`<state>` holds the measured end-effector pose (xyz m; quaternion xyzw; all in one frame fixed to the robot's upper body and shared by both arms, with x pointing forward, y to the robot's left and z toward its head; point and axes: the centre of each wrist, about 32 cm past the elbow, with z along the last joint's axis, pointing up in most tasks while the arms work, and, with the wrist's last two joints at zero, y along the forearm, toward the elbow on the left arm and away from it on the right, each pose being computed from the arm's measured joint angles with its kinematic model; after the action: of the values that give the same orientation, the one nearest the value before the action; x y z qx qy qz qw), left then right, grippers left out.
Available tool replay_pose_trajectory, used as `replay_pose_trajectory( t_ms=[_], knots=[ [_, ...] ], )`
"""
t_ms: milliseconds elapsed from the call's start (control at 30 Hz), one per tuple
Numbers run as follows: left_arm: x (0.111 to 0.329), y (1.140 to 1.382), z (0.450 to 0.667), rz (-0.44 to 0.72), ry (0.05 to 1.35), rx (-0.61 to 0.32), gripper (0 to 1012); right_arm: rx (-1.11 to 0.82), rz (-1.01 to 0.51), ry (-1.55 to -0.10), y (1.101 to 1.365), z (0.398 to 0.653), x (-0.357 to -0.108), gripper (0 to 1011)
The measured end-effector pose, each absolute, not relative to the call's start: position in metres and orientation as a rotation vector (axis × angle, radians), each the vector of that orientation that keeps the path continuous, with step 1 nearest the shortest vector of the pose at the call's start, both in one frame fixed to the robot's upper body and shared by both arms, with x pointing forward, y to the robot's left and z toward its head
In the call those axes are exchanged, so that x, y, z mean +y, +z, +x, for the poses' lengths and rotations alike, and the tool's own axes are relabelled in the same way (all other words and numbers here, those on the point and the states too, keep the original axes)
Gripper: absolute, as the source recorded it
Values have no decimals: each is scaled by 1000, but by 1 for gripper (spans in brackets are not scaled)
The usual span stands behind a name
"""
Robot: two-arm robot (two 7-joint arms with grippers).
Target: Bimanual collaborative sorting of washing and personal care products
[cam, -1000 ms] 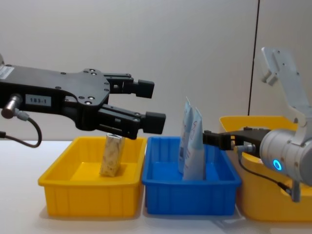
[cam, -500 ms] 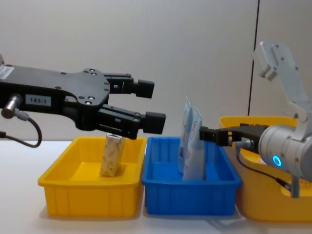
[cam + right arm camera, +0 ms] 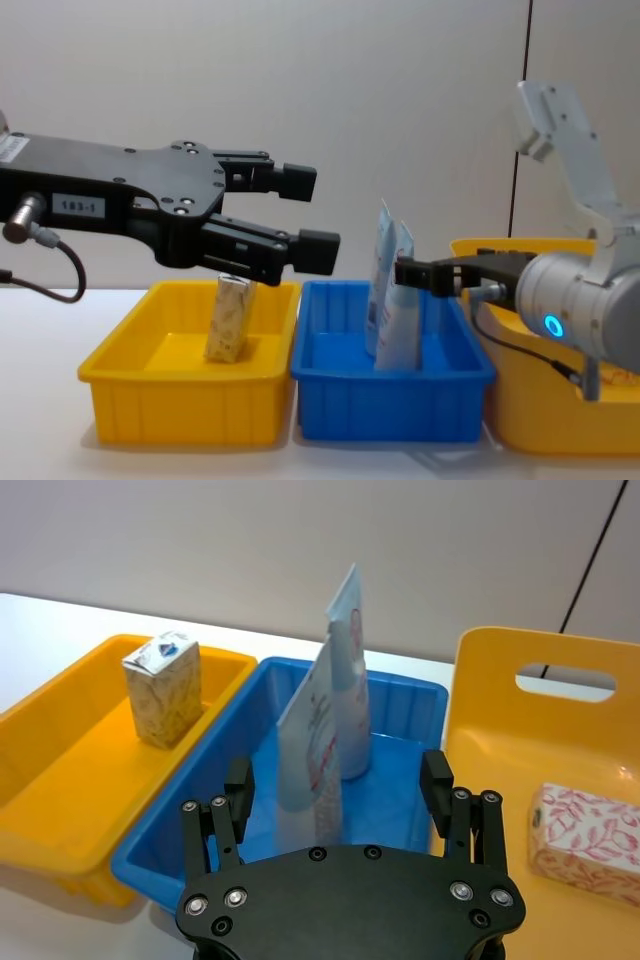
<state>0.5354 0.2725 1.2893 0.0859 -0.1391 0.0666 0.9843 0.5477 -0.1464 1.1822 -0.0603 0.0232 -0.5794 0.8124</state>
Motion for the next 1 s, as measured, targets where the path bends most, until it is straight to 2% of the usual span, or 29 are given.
replay_pose_trajectory(
  t_ms=[867, 1000],
  knots=[
    [273, 1289, 535, 173, 134, -280, 1001, 26, -141, -1232, 1178, 574, -127, 1004],
    [273, 1289, 535, 173, 134, -280, 1002, 23, -146, -1235, 1177, 576, -125, 977]
  ],
)
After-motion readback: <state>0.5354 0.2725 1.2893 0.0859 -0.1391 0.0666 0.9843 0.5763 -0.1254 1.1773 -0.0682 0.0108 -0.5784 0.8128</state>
